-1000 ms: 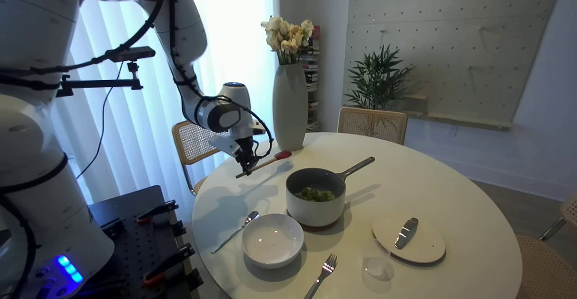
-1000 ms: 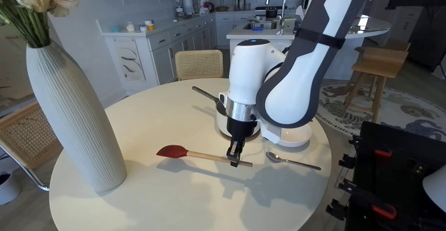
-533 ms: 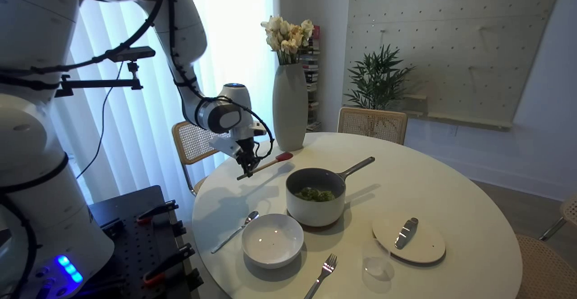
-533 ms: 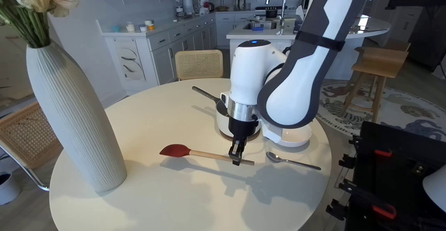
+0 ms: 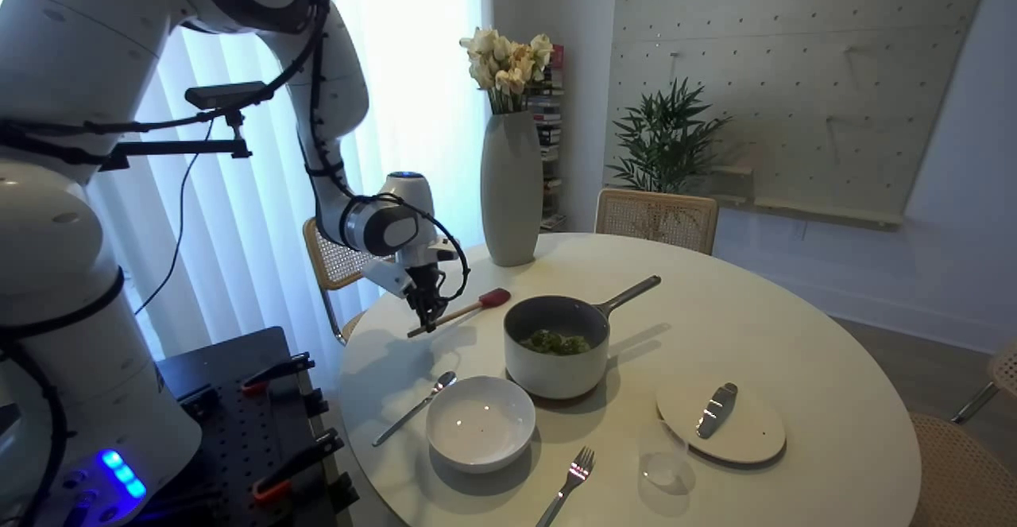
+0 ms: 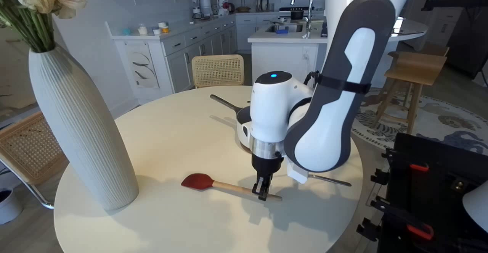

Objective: Use the spatula to stir in the pot

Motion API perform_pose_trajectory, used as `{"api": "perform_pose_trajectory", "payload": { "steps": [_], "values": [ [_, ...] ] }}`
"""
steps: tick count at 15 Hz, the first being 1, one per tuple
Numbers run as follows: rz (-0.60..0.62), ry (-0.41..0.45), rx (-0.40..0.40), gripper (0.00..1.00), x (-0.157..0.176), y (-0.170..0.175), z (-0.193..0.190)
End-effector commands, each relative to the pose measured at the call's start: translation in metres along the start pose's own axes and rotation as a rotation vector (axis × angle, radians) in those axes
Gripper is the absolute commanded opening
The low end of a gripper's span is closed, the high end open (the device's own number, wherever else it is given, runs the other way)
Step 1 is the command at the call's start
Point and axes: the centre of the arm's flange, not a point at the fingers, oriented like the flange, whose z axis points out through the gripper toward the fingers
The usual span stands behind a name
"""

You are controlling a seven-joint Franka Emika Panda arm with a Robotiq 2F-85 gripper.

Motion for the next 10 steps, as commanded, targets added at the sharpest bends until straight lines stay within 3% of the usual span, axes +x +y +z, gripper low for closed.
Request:
{"api": "perform_pose_trajectory", "payload": {
  "steps": [1, 8, 9, 10],
  "values": [
    [0.026, 0.007, -0.015, 0.04, -0.005, -0.017, 0.015],
    [0.024, 0.008, -0.01, 0.04, 0.003, -0.013, 0.015],
    [0.025, 0.01, -0.01, 0.17, 0.004, -0.012, 0.015],
    [0.025, 0.009, -0.01, 0.17, 0.003, -0.012, 0.015]
  ]
}}
